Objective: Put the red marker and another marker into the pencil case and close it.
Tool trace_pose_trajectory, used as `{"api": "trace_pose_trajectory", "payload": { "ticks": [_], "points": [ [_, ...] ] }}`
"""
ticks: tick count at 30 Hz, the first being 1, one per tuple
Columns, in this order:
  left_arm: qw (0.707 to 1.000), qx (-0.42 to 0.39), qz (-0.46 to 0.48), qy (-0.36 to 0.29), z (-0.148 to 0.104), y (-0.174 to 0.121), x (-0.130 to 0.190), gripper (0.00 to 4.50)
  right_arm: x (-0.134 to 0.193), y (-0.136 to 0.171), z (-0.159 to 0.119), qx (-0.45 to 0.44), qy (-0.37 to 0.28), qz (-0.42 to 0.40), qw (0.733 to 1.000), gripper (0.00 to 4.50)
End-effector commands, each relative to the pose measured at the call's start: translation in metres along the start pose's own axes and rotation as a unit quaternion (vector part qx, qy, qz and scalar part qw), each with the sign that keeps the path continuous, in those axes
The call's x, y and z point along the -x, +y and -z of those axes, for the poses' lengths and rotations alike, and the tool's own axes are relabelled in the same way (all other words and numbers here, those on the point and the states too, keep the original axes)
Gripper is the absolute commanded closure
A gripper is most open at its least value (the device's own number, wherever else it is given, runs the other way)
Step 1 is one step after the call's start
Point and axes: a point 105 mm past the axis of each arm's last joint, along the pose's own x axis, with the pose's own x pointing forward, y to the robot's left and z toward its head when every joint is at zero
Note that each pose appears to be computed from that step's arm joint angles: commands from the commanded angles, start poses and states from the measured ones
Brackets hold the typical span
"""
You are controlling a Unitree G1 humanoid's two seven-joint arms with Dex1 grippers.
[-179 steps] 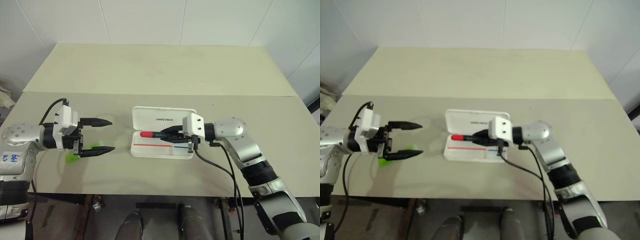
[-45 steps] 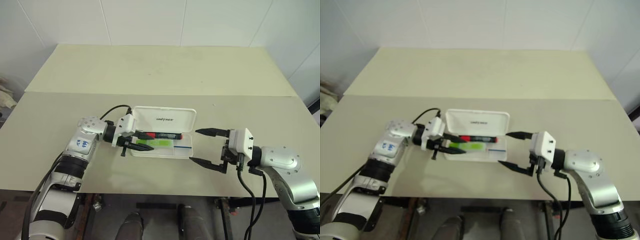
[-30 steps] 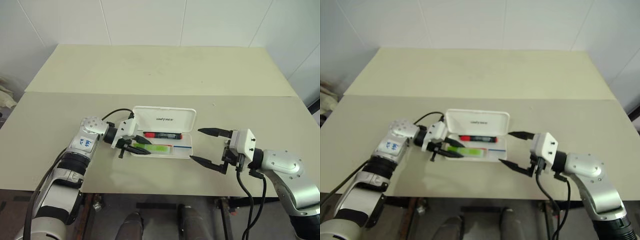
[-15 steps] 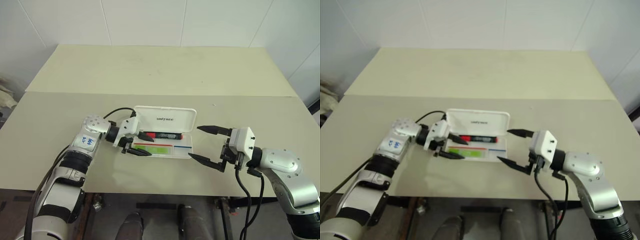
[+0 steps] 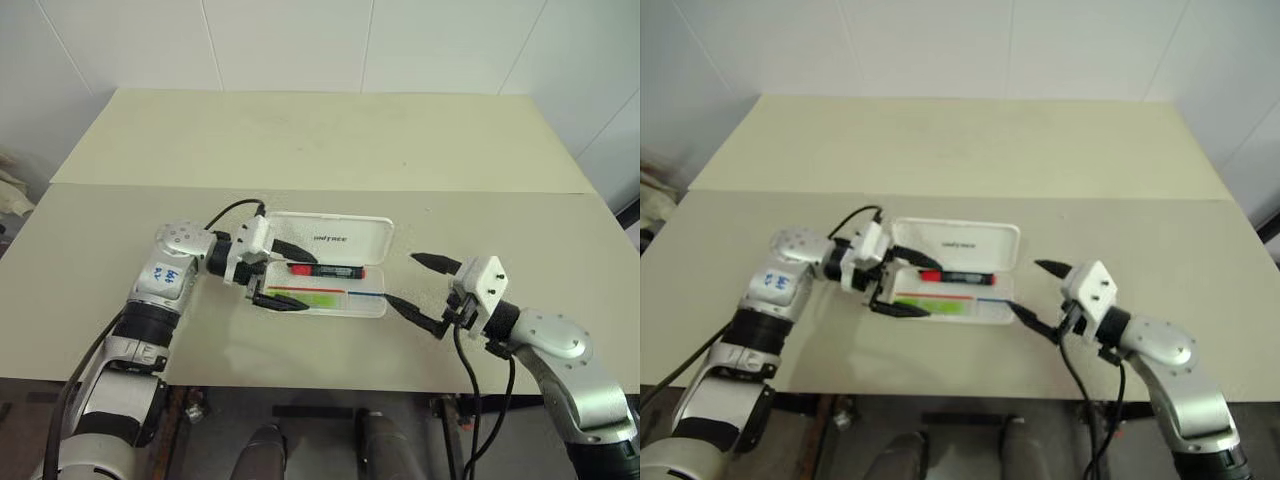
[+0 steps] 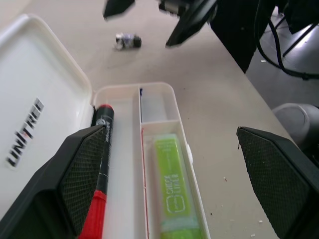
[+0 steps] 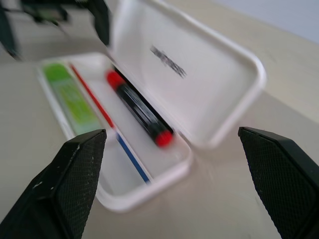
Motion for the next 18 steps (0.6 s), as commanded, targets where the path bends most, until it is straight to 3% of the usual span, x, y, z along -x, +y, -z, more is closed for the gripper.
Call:
{"api": "trace_pose_trajectory", "payload": {
  "ticks": [1, 8, 11, 18],
  "points": [
    [0.999, -0.020, -0.021, -0.042, -0.022, -0.002, 0.012, 0.04, 0.011, -0.016, -0.001, 0.009, 0.003, 0.087, 0.996, 0.00],
    [0.994, -0.029, -0.066, -0.081, -0.044, -0.001, 0.028, 0.04, 0.029, -0.034, 0.011, -0.011, 0.028, 0.210, 0.977, 0.00],
    [0.992, -0.030, -0.084, -0.089, -0.050, 0.001, 0.032, 0.04, 0.040, -0.046, 0.020, -0.024, 0.045, 0.286, 0.957, 0.00],
    [0.992, -0.037, -0.083, -0.088, -0.055, 0.001, 0.034, 0.04, 0.041, -0.047, 0.053, -0.094, 0.085, 0.348, 0.929, 0.00]
  ]
}}
